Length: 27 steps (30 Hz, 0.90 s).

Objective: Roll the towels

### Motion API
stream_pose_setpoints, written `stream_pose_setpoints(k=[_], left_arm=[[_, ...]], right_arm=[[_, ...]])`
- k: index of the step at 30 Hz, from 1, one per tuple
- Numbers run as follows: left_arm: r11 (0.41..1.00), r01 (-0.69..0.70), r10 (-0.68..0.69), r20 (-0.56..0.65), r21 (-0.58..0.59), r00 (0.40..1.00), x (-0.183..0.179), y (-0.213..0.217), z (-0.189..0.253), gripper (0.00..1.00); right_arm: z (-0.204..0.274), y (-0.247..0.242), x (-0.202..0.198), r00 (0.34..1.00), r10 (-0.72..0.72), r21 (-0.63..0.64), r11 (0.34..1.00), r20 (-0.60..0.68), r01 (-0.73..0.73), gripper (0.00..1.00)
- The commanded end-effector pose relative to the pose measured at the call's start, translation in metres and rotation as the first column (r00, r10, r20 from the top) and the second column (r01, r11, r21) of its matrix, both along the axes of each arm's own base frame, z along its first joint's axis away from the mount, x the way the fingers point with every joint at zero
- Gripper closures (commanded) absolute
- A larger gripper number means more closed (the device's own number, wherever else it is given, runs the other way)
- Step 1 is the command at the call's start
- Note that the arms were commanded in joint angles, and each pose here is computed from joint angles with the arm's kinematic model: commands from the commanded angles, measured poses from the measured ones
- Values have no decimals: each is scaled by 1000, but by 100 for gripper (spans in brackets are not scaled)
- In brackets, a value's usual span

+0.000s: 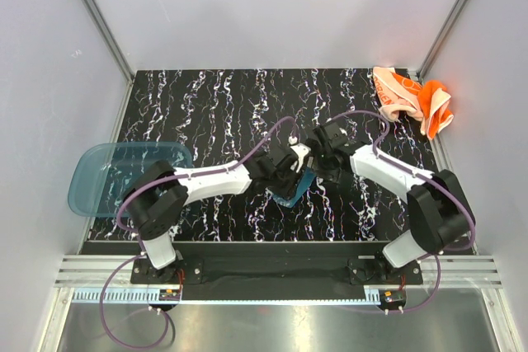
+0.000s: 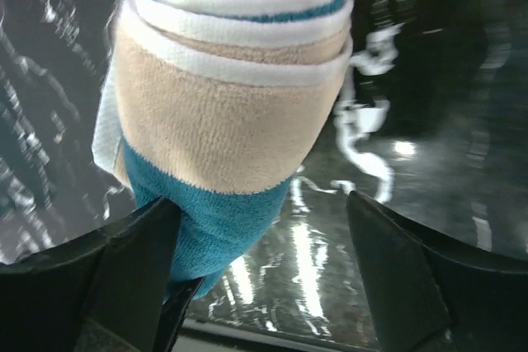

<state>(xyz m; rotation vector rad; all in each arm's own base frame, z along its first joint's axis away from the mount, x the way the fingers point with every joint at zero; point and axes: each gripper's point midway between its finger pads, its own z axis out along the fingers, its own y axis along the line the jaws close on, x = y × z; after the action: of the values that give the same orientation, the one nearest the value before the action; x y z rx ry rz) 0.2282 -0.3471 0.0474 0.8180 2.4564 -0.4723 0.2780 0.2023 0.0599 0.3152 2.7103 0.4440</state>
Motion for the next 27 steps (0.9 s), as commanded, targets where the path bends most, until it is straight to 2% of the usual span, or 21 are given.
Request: stream_pose_setpoints(k=[1, 5, 9, 12, 14, 16, 19, 22, 27], left_arm=[[997, -42, 33, -148, -57, 988, -4, 13, -17, 65], [988, -38, 0, -248, -149, 969, -8, 11, -8, 65], [986, -69, 19, -302, -155, 953, -3, 16, -6, 64], [981, -83, 19, -344, -172, 939, -1, 16, -5, 63], [973, -104, 12, -404, -205, 915, -4, 12, -5, 63], [958, -154, 29, -457, -240, 889, 0, 14, -3, 63], [928, -198, -1, -534, -315, 846, 2, 13, 5, 61], [914, -243, 5, -588, -326, 809, 10, 18, 3, 59], [904, -288, 13, -653, -316, 757, 16, 26, -5, 58]], right_arm=[[29, -37, -12, 1000, -8, -160, 987, 23, 12, 9], [55, -54, -8, 996, -55, -153, 986, 77, 66, 4], [80, -71, -6, 981, -118, -88, 987, 151, 133, 0], [94, -63, -8, 975, -86, -8, 996, 204, 89, 0], [98, -44, -11, 971, -30, 93, 996, 235, 8, 0], [111, -25, -11, 958, -5, 205, 977, 287, -57, 0], [102, -8, -17, 955, 21, 303, 946, 297, -115, 1], [102, 7, -14, 944, 36, 374, 913, 328, -165, 0], [85, 20, -5, 935, 48, 423, 883, 350, -204, 0]])
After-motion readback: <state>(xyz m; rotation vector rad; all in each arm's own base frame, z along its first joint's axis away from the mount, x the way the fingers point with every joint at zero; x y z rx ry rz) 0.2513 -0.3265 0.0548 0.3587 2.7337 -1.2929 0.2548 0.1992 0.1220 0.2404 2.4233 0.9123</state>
